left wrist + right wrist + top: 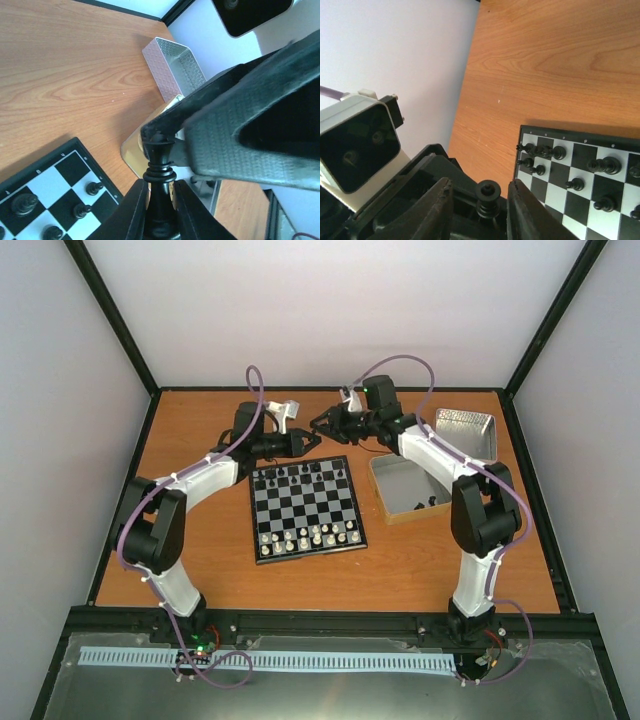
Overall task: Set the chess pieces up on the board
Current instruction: Place the chess piece on the chessboard, then pick up the chess piece from the storage box.
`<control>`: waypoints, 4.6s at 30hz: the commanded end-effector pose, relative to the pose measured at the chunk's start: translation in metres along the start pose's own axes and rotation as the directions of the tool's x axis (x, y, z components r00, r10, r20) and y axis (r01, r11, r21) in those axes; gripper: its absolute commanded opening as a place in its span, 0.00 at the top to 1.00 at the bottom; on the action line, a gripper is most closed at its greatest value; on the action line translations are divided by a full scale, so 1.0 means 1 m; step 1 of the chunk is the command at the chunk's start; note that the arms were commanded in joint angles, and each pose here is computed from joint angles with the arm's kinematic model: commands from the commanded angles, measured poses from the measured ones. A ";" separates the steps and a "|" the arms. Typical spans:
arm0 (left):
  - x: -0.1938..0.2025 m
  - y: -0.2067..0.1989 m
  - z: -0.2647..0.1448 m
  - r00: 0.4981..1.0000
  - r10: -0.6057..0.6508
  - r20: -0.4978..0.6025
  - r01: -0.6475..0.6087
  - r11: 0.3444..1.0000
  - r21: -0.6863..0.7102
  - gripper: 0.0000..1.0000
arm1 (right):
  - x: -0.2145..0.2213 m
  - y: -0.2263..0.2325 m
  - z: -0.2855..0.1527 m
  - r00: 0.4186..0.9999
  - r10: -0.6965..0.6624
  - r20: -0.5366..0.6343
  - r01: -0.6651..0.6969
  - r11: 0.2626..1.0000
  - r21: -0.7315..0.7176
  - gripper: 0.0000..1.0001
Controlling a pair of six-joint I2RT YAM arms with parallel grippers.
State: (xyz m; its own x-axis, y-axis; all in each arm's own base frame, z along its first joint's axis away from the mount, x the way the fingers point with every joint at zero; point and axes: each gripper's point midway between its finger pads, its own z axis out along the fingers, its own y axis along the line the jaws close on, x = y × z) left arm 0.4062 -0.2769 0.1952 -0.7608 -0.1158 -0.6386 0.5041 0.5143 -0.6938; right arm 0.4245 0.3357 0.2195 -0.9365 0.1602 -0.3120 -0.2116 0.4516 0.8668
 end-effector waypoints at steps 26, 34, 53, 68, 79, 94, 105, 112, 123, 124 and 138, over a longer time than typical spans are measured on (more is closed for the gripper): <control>0.018 -0.019 -0.033 0.860 0.503 -0.087 -0.506 0.862 -0.015 0.75 | 0.048 0.005 0.002 0.921 -0.250 -0.298 0.256 0.966 -0.019 0.93; 0.009 0.051 -0.087 0.968 0.248 0.032 -0.217 0.895 -0.389 0.37 | 0.014 -0.004 0.015 0.897 -0.421 -0.135 0.441 0.870 0.218 0.94; 0.045 0.135 -0.194 0.932 -0.179 0.316 0.349 0.685 -0.639 0.39 | 0.041 -0.047 0.111 0.638 -0.700 -0.321 0.737 0.433 0.518 0.94; 0.049 0.139 -0.194 0.941 -0.179 0.286 0.329 0.675 -0.660 0.39 | 0.054 -0.086 0.132 0.638 -0.668 -0.383 0.749 0.424 0.510 0.93; 0.052 0.140 -0.193 0.944 -0.177 0.278 0.321 0.680 -0.659 0.38 | 0.063 -0.104 0.137 0.651 -0.639 -0.411 0.745 0.434 0.506 0.92; 0.053 0.141 -0.191 0.944 -0.180 0.276 0.322 0.684 -0.654 0.38 | 0.057 -0.104 0.127 0.654 -0.635 -0.410 0.737 0.415 0.533 0.84; 0.051 0.139 -0.191 0.945 -0.177 0.277 0.320 0.689 -0.651 0.38 | 0.047 -0.078 0.122 0.676 -0.641 -0.363 0.715 0.452 0.533 0.72; 0.044 0.137 -0.190 0.947 -0.157 0.280 0.306 0.701 -0.644 0.38 | 0.016 -0.025 0.093 0.703 -0.666 -0.249 0.657 0.475 0.585 0.65; 0.048 0.144 -0.186 0.962 -0.134 0.236 0.260 0.705 -0.660 0.33 | 0.011 -0.072 -0.054 0.913 -0.368 -0.178 0.371 0.564 0.738 0.54; 0.050 0.146 -0.185 0.962 -0.141 0.234 0.264 0.701 -0.662 0.33 | 0.017 -0.082 -0.071 0.928 -0.327 -0.178 0.343 0.562 0.753 0.52; 0.054 0.159 -0.176 0.961 -0.161 0.227 0.273 0.700 -0.660 0.33 | 0.109 -0.180 -0.151 0.910 0.067 -0.409 0.337 0.455 0.824 0.15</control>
State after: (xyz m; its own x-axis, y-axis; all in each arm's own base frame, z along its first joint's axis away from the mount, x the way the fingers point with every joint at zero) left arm 0.3652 -0.0525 0.1035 -0.7338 -0.3981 -0.5505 -0.1493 0.8850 -0.4409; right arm 0.3397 0.1442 0.1056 -0.9742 -0.1441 -0.1738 -0.1427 0.9895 -0.0206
